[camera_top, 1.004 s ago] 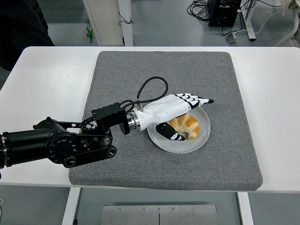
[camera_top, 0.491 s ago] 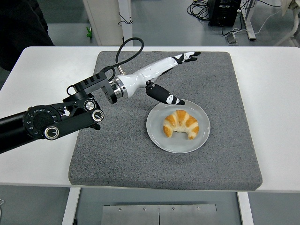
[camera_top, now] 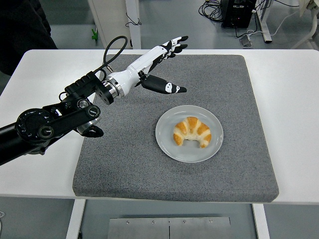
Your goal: Place the bread on the plate
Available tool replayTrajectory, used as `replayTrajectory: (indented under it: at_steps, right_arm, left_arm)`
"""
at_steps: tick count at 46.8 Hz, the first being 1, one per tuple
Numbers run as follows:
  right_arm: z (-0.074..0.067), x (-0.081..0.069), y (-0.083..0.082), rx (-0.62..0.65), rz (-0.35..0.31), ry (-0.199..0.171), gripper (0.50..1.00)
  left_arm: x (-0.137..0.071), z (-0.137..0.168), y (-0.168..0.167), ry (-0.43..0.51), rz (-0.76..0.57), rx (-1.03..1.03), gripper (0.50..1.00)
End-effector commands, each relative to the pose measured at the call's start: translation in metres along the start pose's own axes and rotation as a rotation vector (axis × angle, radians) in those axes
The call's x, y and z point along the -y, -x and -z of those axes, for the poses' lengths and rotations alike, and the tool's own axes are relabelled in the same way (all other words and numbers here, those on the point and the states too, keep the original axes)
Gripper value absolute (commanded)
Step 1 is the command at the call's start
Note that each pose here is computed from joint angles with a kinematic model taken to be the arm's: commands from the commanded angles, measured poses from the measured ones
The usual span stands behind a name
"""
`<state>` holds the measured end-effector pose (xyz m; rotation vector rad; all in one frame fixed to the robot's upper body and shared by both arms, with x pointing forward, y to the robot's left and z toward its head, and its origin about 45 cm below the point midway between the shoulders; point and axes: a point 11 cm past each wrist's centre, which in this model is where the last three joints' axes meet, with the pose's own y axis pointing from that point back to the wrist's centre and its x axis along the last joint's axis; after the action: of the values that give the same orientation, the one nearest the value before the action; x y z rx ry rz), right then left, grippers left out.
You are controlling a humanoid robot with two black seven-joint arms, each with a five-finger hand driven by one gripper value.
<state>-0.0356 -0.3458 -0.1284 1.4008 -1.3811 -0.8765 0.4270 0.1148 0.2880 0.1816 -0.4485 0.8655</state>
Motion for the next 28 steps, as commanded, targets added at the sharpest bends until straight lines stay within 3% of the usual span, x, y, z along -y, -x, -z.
replayTrajectory:
  at_steps: [1, 17, 28]
  right_arm:
    - [0.000, 0.000, 0.000, 0.000, 0.000, 0.000, 1.000]
    - [0.000, 0.000, 0.000, 0.000, 0.000, 0.000, 1.000]
    - [-0.001, 0.000, 0.000, 0.000, 0.000, 0.002, 1.000]
  left_arm:
    - [0.000, 0.005, -0.014, -0.019, -0.057, -0.070, 0.969]
    - [-0.014, 0.057, -0.077, -0.137, -0.327, -0.329, 0.969]
    - [-0.015, 0.078, -0.087, -0.163, -0.437, -0.472, 0.969]
